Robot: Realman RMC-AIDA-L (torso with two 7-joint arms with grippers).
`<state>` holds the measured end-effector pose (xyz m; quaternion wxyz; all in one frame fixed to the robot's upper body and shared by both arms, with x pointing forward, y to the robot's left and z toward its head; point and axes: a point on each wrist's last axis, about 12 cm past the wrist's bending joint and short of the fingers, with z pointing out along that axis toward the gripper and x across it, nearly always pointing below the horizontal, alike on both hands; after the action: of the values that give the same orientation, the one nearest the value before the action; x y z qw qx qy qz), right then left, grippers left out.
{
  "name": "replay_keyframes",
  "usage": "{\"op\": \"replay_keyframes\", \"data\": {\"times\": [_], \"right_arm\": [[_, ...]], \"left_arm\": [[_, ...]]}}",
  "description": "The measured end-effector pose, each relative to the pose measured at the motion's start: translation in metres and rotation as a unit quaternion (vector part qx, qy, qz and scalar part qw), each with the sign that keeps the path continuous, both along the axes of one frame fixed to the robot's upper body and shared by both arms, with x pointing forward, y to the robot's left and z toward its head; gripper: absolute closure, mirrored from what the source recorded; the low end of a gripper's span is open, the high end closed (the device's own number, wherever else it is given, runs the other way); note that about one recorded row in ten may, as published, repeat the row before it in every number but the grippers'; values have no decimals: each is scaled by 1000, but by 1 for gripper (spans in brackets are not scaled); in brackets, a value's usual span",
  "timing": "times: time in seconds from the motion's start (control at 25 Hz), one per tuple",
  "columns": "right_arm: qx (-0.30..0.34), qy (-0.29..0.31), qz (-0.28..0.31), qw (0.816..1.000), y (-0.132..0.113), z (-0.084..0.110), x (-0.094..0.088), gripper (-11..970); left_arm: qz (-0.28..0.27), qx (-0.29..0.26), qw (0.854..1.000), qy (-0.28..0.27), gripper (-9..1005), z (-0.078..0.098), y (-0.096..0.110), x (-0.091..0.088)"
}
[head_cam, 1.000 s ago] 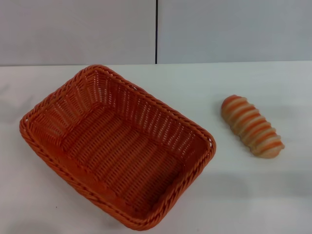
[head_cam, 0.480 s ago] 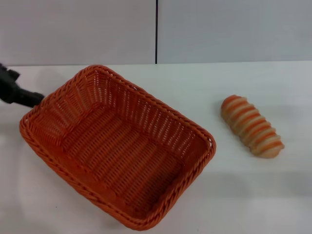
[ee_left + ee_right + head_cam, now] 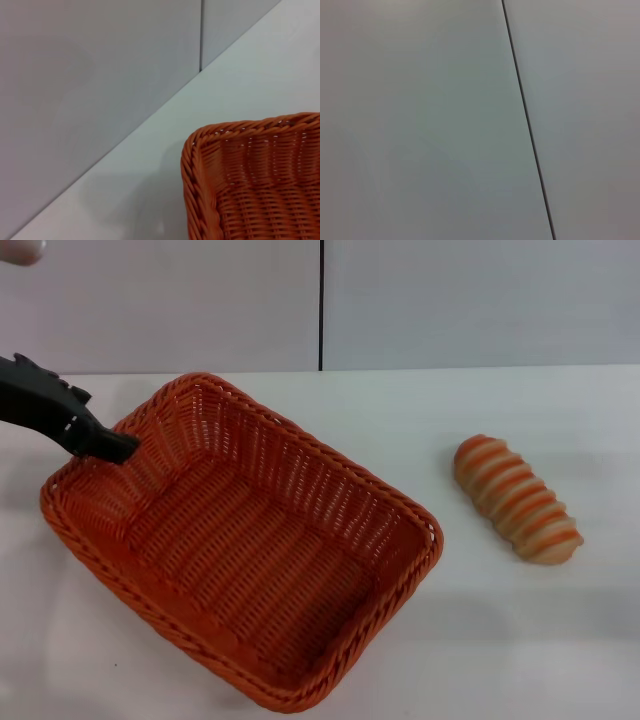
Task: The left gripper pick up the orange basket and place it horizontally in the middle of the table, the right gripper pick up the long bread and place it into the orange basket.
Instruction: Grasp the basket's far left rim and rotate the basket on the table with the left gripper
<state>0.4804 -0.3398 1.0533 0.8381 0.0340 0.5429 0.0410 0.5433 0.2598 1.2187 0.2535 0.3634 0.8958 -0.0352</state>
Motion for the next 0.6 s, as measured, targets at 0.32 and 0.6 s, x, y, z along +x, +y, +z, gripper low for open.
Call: {"op": "replay_keyframes", "data": {"times": [0.32,0.6], "right_arm": [[-3,-2,1,1000,-1,1,1,286],[-4,-1,1,1000,-1,1,1,288]], "left_arm": [[5,12,1000,-7,239,-18,-10,9],[9,37,999,-10,240,-27,-13,17]]}}
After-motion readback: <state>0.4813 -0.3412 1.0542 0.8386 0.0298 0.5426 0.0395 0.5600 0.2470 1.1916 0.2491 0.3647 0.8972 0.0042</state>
